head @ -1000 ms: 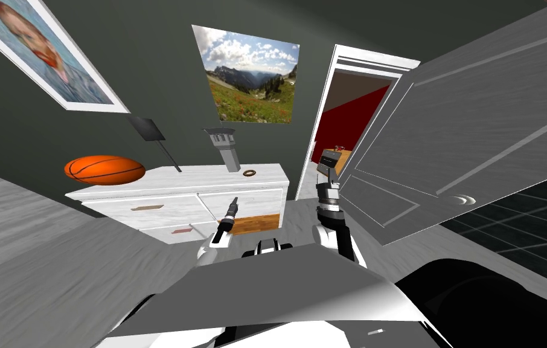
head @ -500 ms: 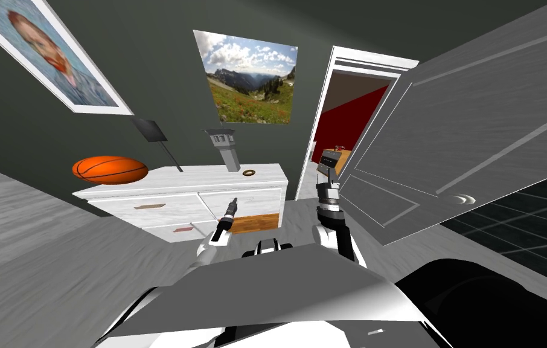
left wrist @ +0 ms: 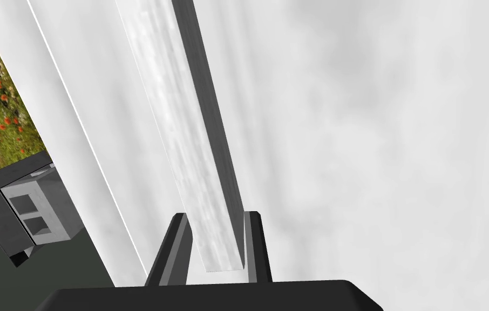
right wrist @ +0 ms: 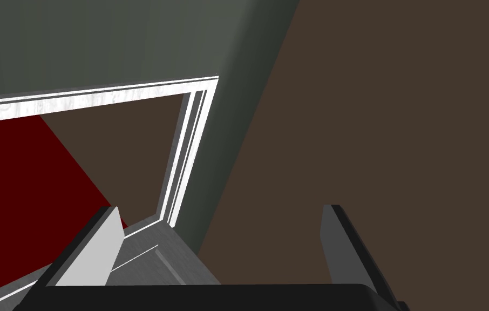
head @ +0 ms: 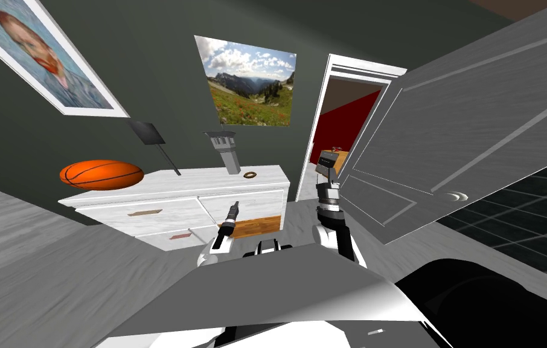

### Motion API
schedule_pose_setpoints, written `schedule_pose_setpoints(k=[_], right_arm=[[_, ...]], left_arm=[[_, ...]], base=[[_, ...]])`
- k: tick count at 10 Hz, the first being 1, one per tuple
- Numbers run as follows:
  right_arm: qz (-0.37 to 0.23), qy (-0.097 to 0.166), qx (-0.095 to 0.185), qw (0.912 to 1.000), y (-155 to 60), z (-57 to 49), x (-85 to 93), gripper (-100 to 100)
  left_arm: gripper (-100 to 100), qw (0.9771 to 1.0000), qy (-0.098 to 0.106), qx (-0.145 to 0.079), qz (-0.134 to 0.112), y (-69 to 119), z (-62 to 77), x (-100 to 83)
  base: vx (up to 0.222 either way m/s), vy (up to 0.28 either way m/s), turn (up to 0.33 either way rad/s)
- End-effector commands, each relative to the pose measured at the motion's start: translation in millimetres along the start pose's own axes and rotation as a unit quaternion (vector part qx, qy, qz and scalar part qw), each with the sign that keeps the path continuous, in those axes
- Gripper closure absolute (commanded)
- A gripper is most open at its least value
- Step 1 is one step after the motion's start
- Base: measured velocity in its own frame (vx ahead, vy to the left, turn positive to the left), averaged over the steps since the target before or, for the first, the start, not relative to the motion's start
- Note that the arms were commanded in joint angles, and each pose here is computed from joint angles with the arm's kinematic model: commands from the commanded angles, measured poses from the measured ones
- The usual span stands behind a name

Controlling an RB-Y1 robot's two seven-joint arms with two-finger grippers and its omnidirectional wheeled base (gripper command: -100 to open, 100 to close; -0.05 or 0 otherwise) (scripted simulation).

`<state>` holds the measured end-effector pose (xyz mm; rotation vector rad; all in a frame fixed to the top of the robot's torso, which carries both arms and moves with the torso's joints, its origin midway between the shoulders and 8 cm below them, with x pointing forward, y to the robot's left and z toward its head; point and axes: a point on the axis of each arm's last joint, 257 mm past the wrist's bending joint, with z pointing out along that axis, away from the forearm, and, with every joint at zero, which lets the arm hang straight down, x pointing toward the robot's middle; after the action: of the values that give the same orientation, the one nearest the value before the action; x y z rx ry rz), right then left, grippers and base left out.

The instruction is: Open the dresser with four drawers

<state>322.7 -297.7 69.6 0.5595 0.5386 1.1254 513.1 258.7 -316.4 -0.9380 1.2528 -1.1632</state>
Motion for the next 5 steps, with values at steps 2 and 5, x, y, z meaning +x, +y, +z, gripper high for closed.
schedule_pose_setpoints(k=[2, 5], right_arm=[[0.000, 0.000, 0.000, 1.0000, 0.0, 0.0, 0.0, 0], [0.000, 0.000, 0.000, 1.0000, 0.0, 0.0, 0.0, 0]], left_arm=[[100, 0.9998, -0.003, -0.018, -0.001, 10.3, -22.6, 13.2], [100, 0.9998, -0.008, -0.019, -0.001, 7.9, -34.0, 18.0]], base=[[0.022, 0.036, -0.034], [0.026, 0.037, -0.032]])
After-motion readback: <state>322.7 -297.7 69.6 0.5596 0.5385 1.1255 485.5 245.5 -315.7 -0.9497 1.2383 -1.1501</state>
